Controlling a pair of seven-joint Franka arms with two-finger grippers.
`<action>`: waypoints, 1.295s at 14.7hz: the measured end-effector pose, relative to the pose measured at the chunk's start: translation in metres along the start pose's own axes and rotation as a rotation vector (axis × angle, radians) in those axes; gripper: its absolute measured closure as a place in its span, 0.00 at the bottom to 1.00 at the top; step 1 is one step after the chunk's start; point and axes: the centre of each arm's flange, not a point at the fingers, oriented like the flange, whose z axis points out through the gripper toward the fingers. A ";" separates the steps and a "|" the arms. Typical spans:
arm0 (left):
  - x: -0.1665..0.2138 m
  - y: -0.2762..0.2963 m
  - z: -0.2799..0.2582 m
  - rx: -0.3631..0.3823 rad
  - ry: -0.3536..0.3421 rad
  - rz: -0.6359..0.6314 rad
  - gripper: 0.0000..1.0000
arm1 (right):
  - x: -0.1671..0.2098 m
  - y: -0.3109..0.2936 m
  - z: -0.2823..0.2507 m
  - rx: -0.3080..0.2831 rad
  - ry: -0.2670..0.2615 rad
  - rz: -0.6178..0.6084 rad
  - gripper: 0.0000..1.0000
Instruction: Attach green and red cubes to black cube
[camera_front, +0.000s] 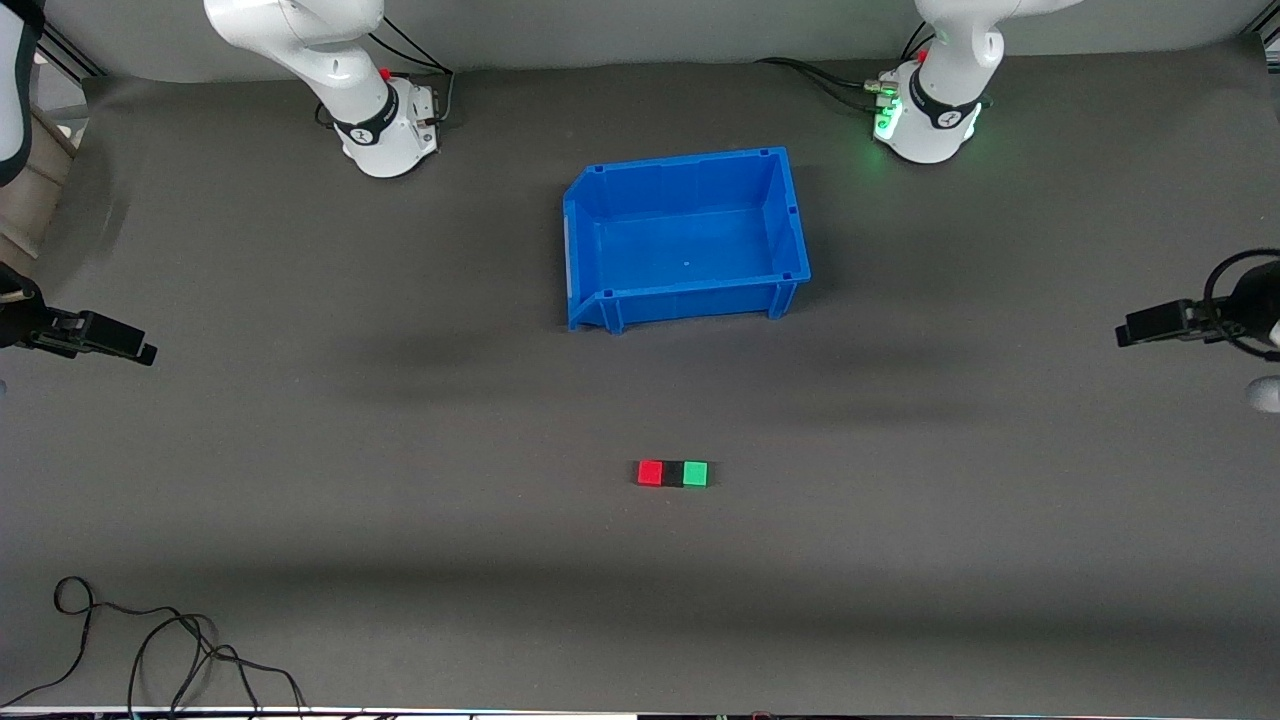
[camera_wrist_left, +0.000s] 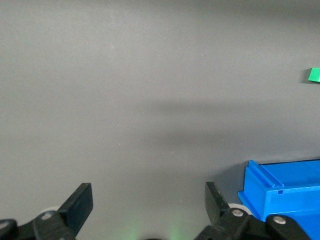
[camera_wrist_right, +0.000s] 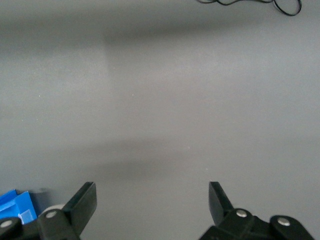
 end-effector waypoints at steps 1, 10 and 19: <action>-0.003 0.003 -0.005 0.002 0.026 0.005 0.00 | -0.003 0.000 0.001 0.002 0.001 -0.001 0.00; -0.034 0.045 -0.006 0.031 0.152 0.056 0.00 | -0.020 -0.005 0.007 -0.011 0.022 -0.025 0.00; -0.034 0.048 -0.006 0.041 0.155 0.055 0.00 | -0.023 -0.021 0.008 -0.031 0.021 -0.062 0.00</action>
